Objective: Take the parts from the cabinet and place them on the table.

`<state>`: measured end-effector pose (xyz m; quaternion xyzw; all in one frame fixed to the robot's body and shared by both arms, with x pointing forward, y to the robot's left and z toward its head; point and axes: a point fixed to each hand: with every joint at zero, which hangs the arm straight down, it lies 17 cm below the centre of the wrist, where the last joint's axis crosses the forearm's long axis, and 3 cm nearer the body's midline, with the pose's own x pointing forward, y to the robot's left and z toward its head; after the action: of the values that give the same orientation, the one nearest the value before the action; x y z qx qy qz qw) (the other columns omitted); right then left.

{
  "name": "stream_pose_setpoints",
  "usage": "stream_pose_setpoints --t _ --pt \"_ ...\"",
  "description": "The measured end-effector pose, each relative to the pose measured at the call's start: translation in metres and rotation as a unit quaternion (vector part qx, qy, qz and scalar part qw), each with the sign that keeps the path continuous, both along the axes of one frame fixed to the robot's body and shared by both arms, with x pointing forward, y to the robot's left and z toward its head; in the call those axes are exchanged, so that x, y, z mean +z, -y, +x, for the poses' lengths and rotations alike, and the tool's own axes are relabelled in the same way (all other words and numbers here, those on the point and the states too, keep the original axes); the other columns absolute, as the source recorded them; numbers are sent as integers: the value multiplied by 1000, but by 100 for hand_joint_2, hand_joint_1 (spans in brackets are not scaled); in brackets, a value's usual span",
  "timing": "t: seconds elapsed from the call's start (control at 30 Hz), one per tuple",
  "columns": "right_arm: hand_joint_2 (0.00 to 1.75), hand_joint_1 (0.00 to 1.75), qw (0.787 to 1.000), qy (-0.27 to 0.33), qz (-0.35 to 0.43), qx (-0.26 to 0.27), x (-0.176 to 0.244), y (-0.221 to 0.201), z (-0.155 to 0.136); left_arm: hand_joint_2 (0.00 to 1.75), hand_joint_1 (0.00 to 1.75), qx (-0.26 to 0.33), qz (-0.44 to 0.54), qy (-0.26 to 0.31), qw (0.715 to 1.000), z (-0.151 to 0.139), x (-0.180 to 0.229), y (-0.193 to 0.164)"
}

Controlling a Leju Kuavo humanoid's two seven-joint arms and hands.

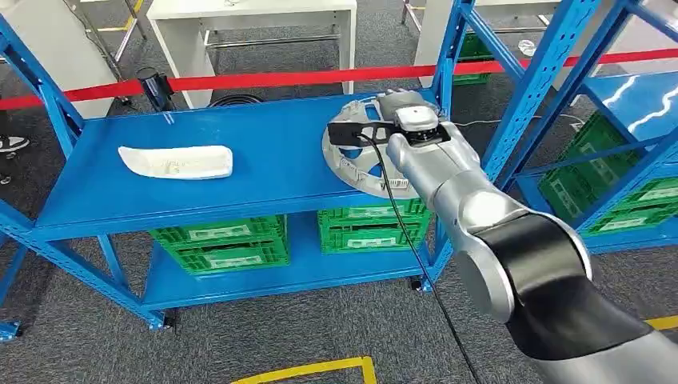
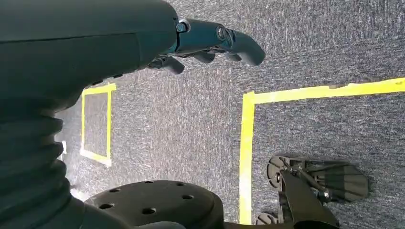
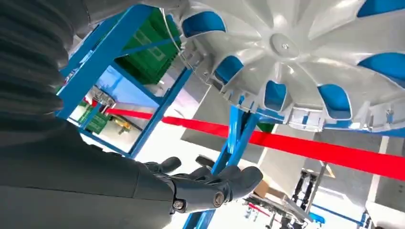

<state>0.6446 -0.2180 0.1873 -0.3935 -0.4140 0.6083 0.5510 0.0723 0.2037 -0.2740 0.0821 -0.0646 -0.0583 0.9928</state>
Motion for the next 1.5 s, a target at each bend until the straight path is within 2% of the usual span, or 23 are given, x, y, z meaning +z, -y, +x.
stream_pose_setpoints --t 0.53,0.73,0.93,1.1,1.5 --pt "175 0 1000 10 21 -12 4 3 2 175 0 -7 6 -3 1000 -1 0 -2" --pt "175 0 996 15 80 -35 3 17 4 175 0 -24 5 14 1000 5 0 -4" --pt "175 0 990 -6 125 -65 -35 39 -8 175 0 -28 11 18 999 7 0 -9" --pt "175 0 986 -31 149 -74 -74 39 -25 175 0 -24 21 17 999 7 0 -15" --pt "175 0 981 -54 169 -83 -105 35 -42 175 0 -21 30 15 999 6 -1 -23"
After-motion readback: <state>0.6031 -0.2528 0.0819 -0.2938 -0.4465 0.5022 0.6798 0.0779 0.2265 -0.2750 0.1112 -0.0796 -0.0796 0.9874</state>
